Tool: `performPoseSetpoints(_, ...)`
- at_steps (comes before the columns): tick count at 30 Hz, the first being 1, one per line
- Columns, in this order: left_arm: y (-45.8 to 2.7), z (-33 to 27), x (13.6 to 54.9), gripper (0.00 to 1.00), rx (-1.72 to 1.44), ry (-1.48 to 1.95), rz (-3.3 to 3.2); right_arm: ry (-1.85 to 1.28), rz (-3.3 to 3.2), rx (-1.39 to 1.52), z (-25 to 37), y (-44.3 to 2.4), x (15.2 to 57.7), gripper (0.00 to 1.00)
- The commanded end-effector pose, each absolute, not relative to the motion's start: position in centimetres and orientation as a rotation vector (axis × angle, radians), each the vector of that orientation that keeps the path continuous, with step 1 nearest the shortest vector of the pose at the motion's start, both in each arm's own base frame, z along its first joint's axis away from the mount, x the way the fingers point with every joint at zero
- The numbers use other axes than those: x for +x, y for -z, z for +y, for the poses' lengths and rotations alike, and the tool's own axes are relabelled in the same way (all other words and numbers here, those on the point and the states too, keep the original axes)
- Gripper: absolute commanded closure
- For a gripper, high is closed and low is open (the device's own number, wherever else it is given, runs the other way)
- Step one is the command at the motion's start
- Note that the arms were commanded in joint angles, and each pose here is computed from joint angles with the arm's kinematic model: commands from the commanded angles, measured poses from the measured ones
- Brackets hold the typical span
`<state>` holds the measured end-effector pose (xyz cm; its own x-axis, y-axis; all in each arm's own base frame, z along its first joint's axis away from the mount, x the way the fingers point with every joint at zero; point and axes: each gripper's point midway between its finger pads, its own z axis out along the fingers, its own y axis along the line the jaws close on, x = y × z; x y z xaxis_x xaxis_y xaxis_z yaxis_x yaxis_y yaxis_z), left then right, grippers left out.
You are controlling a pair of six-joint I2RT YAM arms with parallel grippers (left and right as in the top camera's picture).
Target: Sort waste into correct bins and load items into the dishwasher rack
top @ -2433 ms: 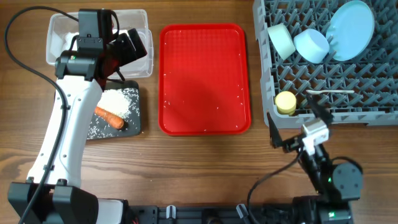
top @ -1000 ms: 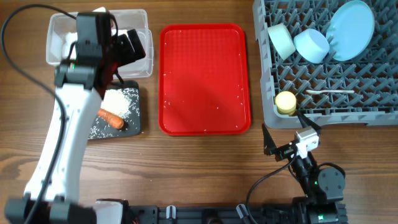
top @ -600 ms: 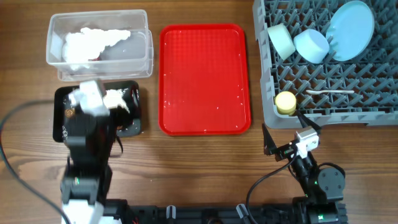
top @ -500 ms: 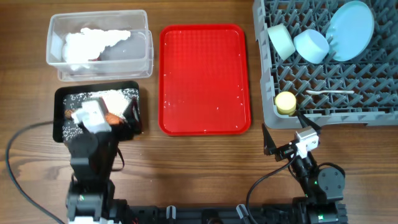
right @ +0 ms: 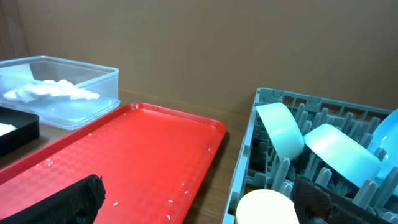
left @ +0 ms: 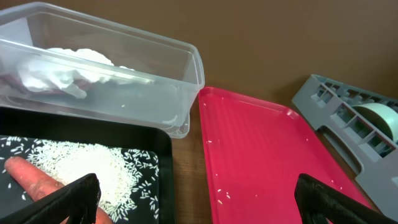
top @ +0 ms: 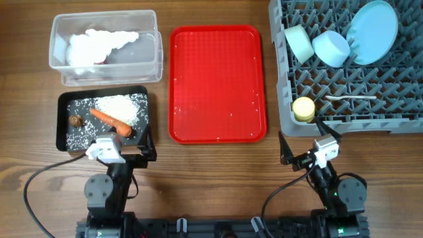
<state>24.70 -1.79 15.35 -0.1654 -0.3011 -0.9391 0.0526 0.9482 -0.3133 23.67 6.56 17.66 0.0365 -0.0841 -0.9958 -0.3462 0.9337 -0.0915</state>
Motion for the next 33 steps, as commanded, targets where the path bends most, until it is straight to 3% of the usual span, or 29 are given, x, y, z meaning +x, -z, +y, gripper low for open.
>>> performPoseSetpoints(1,-15.63,-1.29,24.6,0.0,-0.183,0.283,1.645,-0.213,1.528,-0.333,6.51,-17.77,23.69,0.0)
performPoseSetpoints(33,-15.72,-1.13,24.6,0.0,-0.184,0.27,1.64,-0.214,1.528,-0.334,6.52,-17.77,23.68,0.0)
